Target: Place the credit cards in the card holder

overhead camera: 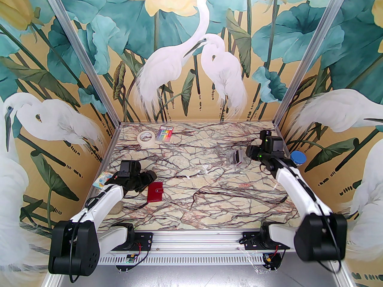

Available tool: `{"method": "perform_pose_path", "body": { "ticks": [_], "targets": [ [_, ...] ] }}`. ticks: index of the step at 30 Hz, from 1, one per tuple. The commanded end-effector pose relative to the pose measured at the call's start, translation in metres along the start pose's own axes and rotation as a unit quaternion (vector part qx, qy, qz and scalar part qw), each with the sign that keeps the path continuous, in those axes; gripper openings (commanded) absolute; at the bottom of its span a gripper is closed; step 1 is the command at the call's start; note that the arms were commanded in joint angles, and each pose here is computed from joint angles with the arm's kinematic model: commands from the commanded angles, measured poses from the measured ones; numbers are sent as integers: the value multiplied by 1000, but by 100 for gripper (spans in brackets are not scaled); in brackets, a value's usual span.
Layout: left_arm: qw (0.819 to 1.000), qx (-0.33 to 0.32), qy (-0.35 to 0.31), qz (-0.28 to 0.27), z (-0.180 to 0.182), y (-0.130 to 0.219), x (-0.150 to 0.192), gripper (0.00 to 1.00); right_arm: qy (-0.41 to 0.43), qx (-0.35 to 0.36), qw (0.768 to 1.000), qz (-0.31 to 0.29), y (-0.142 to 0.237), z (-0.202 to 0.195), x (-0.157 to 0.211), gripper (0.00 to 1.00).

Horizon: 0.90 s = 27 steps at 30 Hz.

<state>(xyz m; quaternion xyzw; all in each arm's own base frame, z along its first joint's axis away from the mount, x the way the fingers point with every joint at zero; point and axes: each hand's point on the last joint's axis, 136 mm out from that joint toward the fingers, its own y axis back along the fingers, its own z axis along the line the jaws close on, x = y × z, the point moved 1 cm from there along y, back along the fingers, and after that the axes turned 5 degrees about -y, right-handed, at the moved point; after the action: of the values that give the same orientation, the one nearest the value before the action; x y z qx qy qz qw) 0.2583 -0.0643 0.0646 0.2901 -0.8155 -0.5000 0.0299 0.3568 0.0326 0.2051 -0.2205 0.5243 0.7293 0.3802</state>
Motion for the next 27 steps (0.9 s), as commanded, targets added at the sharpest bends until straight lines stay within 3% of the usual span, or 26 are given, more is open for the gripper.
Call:
{"method": "perform_pose_path", "body": {
  "ticks": [1,12,27],
  "targets": [
    [998,-57,1,14,19,-8,13,58,-7,-30,999,35,15,23,20,46],
    [990,-139,20,20,44,-10,23,61,-18,-117,991,70,41,73,55,46],
    [992,-121,25,-4,36,9,22,65,-17,-117,989,86,31,76,63,46]
  ]
}}
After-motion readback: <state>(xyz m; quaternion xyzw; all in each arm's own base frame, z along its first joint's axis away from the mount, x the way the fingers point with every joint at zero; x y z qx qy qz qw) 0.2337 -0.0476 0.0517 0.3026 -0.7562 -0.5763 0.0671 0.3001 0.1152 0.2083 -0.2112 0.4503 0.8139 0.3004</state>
